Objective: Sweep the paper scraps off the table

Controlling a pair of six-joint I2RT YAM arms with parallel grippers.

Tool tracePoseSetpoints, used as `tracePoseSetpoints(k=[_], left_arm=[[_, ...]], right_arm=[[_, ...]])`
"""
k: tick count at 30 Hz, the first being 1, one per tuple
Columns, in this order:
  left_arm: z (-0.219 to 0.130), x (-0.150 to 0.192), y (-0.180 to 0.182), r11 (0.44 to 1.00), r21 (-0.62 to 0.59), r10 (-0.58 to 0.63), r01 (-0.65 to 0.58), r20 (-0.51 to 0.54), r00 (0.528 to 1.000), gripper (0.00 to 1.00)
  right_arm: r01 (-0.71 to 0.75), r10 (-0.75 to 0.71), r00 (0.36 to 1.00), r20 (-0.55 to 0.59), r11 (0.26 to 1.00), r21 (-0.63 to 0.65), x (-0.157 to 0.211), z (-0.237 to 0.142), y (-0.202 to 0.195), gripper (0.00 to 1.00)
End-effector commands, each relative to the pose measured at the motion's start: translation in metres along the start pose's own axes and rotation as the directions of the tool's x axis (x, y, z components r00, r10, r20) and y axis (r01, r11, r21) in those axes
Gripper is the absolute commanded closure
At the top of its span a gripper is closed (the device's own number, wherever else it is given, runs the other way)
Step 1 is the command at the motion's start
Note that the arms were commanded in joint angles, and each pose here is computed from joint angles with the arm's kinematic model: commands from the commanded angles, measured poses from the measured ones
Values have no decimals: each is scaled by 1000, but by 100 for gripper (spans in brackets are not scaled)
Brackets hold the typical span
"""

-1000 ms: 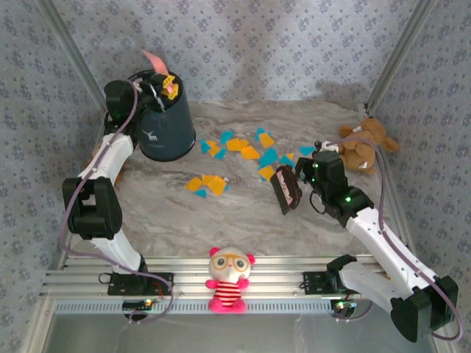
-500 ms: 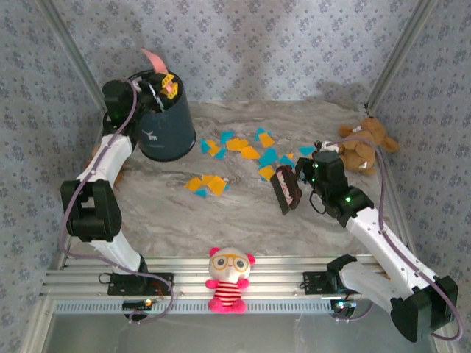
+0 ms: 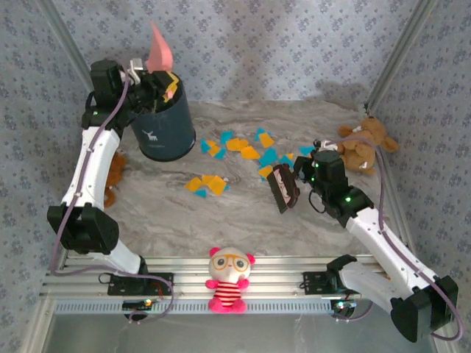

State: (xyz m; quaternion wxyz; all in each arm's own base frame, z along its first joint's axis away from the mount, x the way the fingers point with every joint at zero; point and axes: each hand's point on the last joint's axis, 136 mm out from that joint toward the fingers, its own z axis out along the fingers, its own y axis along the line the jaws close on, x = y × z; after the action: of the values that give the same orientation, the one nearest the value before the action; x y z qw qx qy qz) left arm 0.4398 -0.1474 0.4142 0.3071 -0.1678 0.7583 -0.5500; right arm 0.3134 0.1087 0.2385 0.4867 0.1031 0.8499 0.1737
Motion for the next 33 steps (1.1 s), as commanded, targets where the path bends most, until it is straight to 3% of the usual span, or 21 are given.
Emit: tracePoseSetpoints(k=[1, 7, 12, 19, 23, 33], left_arm=[[-14, 30, 16, 969, -123, 205, -215, -92, 975, 100], [-36, 55, 39, 876, -237, 381, -419, -191, 905, 100], [-65, 76, 51, 754, -279, 538, -595, -259, 803, 100], [-95, 98, 68, 653, -309, 619, -691, -307, 722, 100], [-109, 100, 81, 604, -370, 634, -706, -312, 707, 100], [-123, 113, 105, 573, -426, 606, -700, -355, 712, 100]], right_arm=[[-37, 40, 998, 40, 996, -76, -15, -2, 16, 100], [-58, 59, 998, 1, 988, -143, -11, 11, 35, 100], [-95, 87, 995, -44, 963, -253, -9, 30, 68, 100], [-96, 52, 991, -123, 918, -384, 1, 57, 124, 100], [-117, 42, 984, -175, 887, -446, 8, 71, 156, 100], [-238, 58, 937, -343, 827, -510, 41, 121, 224, 100]])
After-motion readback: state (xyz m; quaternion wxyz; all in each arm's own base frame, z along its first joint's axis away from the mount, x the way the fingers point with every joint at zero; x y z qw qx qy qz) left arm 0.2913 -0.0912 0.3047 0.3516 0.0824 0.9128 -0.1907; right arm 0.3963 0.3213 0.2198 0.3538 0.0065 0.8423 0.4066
